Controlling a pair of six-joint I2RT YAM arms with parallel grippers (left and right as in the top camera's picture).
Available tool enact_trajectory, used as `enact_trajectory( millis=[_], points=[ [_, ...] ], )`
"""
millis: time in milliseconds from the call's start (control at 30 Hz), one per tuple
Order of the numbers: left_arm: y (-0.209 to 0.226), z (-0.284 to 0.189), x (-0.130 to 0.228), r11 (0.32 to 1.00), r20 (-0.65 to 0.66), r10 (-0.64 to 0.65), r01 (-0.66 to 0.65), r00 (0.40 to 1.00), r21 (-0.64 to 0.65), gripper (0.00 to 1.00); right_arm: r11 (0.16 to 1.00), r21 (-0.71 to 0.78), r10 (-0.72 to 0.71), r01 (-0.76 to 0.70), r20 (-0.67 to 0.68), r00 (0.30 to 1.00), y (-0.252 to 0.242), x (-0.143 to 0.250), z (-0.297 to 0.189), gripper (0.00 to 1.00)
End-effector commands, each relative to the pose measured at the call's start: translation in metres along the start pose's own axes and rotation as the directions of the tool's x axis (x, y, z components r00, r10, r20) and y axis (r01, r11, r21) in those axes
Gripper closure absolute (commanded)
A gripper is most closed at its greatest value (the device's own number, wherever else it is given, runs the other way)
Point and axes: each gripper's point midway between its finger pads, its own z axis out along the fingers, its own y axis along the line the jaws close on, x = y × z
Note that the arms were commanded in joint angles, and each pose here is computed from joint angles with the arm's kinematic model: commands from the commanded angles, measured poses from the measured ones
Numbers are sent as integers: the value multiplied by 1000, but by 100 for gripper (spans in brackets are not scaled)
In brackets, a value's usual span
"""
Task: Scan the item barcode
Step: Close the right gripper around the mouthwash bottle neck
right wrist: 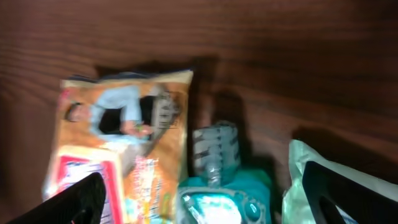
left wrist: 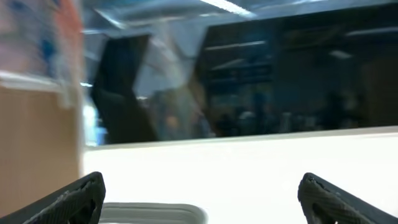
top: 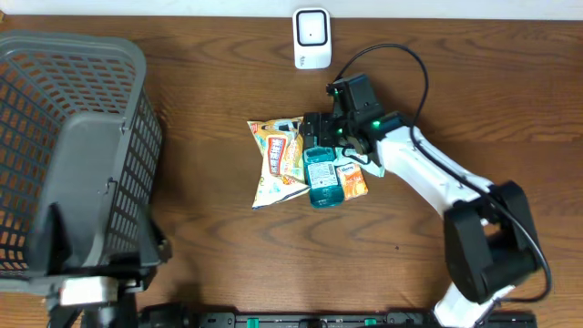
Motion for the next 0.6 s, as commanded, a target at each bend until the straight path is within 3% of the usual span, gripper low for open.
enact_trajectory(
  millis=[0, 333, 567],
  points=[
    [-29, -1, 6, 978, -16, -116, 117, 993, 170, 1, 1000, 16, -10, 10, -22, 1000, -5, 3, 15, 1],
    [-49, -1, 35, 949, -91, -154, 173, 984, 264, 1, 997, 70, -9, 10, -15, 1000, -17, 4, 21, 1],
    [-50, -2, 53, 949, -167, -150, 190, 974, 252, 1, 994, 112, -12, 15, -26, 1000, -31, 10, 46, 11]
  ],
)
